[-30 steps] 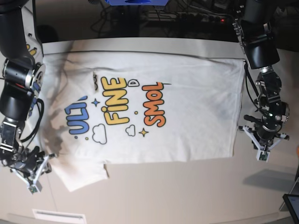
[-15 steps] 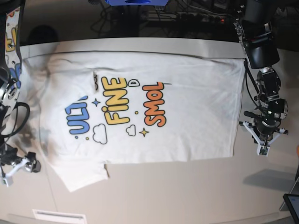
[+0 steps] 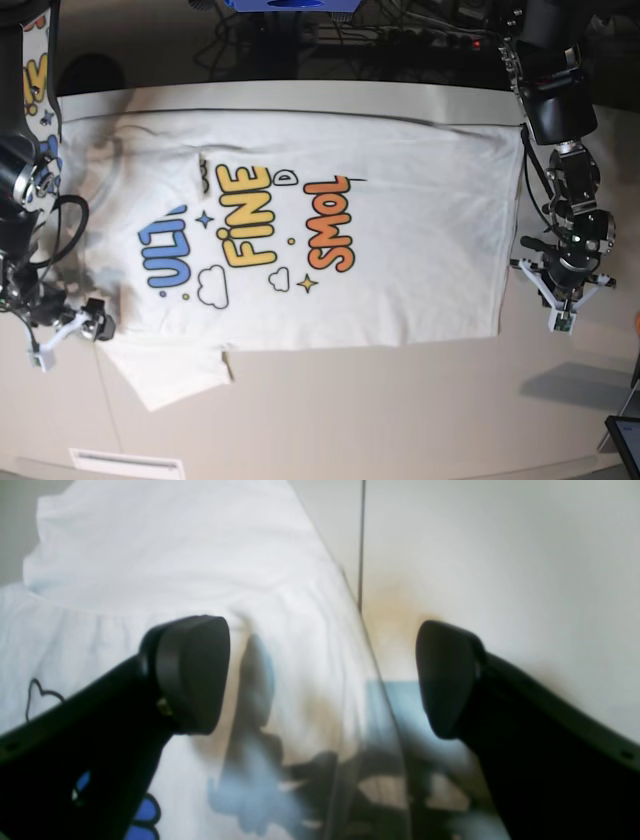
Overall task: Fold the T-shirt properly
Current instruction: 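Release the collar and move both grippers along the shirt sides toward the hem, then lower both grippers onto the shirt's side edges and pinch them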
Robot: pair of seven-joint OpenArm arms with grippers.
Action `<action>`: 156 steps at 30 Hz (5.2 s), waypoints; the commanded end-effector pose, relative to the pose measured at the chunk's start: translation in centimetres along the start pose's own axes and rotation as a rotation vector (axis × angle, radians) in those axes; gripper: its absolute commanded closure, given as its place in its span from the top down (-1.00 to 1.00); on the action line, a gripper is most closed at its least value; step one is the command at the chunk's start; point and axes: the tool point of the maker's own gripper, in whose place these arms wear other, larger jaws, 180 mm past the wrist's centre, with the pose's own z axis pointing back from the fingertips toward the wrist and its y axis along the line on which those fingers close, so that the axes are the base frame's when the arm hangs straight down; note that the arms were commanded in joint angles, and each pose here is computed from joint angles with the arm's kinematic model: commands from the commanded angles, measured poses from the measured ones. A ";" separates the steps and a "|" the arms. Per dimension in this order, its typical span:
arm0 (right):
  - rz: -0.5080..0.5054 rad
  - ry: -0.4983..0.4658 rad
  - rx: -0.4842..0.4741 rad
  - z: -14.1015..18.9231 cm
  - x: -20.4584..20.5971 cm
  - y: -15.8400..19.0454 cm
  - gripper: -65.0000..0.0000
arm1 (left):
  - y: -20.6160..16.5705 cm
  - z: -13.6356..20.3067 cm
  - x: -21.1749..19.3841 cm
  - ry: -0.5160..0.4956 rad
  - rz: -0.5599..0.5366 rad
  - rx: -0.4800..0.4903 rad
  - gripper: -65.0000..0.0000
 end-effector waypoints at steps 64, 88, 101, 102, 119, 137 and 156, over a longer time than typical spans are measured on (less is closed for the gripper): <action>0.070 -0.027 0.034 -0.9 1.7 2.4 -0.99 | -2.1 -5.9 5.0 -0.016 0.630 -0.243 0.40; 0.071 -0.026 0.031 -0.8 1.7 2.2 -0.99 | -6.5 -6.9 4.5 0.042 0.599 -0.312 0.26; 0.072 -0.027 0.033 -0.9 1.7 2.4 -0.99 | -6.0 -6.9 4.2 0.045 0.599 -0.301 -1.00; 0.073 -0.029 0.033 -0.9 1.8 2.4 -0.99 | -6.0 -6.9 4.3 0.042 0.598 -0.301 -1.00; 0.059 -0.175 0.042 -0.8 3.7 2.6 -0.99 | -5.3 -5.6 4.9 0.012 0.521 -0.285 -1.00; 0.003 -0.210 0.098 -0.4 3.3 2.9 -1.00 | -4.3 -3.7 5.3 -0.023 0.436 -0.254 -1.00; 0.098 -0.268 0.057 1.1 3.6 2.2 -1.00 | -5.2 0.1 5.9 -0.057 0.292 -0.244 -1.00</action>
